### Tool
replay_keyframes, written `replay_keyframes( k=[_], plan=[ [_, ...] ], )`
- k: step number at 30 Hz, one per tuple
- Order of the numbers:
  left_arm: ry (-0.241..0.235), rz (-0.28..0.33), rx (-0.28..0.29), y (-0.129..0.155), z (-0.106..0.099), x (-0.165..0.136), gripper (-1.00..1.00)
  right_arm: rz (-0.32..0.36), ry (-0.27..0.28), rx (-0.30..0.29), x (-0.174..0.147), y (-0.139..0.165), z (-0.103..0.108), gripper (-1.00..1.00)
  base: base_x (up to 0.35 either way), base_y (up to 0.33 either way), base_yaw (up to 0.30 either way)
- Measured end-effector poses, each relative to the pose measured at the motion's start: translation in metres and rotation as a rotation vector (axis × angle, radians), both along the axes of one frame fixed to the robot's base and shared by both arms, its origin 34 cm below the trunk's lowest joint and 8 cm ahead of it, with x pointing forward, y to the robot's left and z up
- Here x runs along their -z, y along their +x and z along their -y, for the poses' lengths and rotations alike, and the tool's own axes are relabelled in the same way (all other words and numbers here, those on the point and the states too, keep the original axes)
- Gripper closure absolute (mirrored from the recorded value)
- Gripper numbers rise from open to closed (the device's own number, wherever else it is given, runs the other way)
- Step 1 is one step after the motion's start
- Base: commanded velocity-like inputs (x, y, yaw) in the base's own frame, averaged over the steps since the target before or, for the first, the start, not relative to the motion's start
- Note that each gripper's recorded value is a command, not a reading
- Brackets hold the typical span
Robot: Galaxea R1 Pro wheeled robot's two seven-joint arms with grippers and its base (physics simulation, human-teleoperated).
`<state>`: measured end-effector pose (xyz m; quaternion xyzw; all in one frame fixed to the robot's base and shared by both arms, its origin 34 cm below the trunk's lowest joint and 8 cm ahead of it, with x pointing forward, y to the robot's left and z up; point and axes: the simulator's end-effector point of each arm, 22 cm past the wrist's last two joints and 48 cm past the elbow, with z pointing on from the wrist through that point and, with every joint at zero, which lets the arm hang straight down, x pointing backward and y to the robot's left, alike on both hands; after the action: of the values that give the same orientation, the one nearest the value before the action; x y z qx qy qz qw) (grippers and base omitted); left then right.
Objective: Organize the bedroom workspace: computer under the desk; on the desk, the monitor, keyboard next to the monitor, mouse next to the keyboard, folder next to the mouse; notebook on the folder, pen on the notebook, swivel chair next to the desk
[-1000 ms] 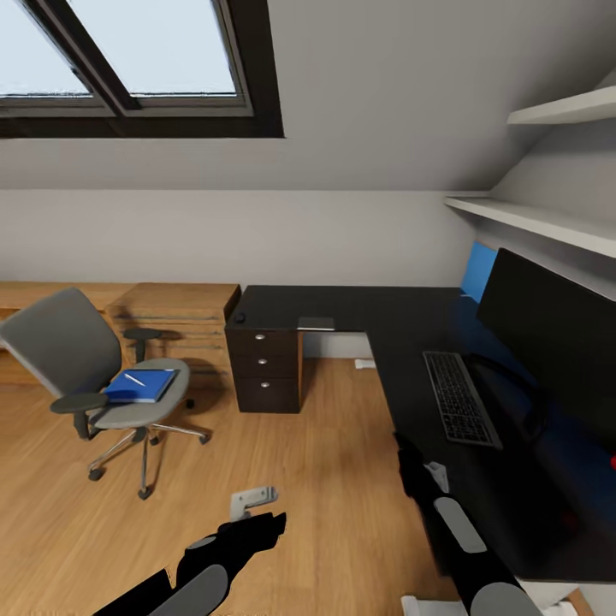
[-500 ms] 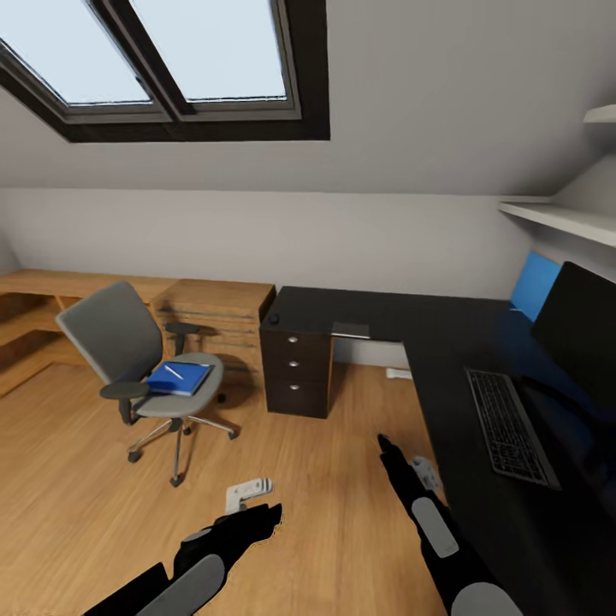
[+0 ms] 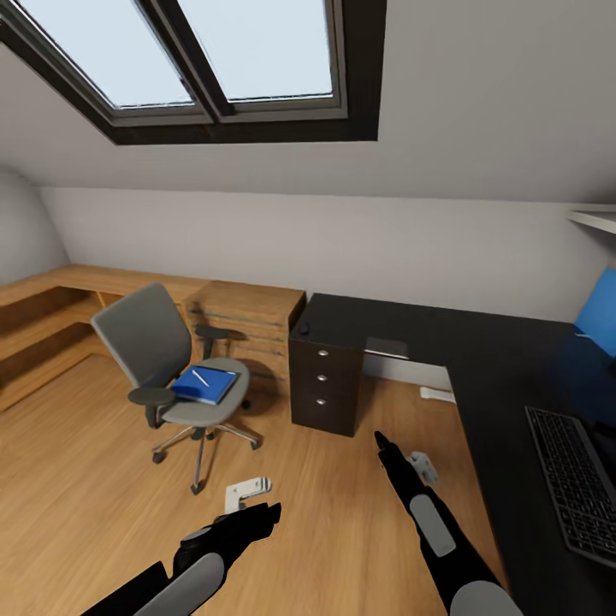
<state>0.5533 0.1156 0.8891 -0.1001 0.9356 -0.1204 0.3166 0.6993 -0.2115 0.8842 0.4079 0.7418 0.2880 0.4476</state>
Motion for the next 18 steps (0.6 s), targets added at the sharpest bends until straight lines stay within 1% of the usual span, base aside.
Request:
replay_keyframes(
  k=[2, 5, 11, 12, 14, 18],
  plan=[
    [0.001, -0.001, 0.000, 0.000, 0.000, 0.000, -1.00, 0.034, -0.005, 0.006, -0.015, 0.007, 0.005, -1.00, 0.327, 0.000, 0.027],
    [0.002, -0.002, -0.001, 0.000, -0.001, 0.000, -1.00, 0.053, -0.010, 0.009, -0.024, 0.011, 0.008, -1.00, 0.328, 0.000, 0.011],
    [0.003, -0.003, -0.001, 0.000, -0.001, 0.000, -1.00, 0.064, -0.016, 0.009, -0.028, 0.013, 0.010, -1.00, 0.329, 0.000, 0.002],
    [0.004, -0.003, -0.001, 0.000, -0.001, 0.000, -1.00, 0.065, -0.031, 0.001, -0.028, 0.013, 0.009, -1.00, 0.329, 0.000, 0.000],
    [0.004, -0.003, -0.002, 0.000, -0.001, 0.000, -1.00, 0.064, -0.040, -0.004, -0.028, 0.013, 0.009, -1.00, 0.329, 0.000, 0.000],
    [0.002, -0.002, -0.003, 0.000, -0.001, 0.000, -1.00, 0.072, -0.046, -0.005, -0.030, 0.014, 0.008, -1.00, 0.329, 0.000, 0.000]
  ],
)
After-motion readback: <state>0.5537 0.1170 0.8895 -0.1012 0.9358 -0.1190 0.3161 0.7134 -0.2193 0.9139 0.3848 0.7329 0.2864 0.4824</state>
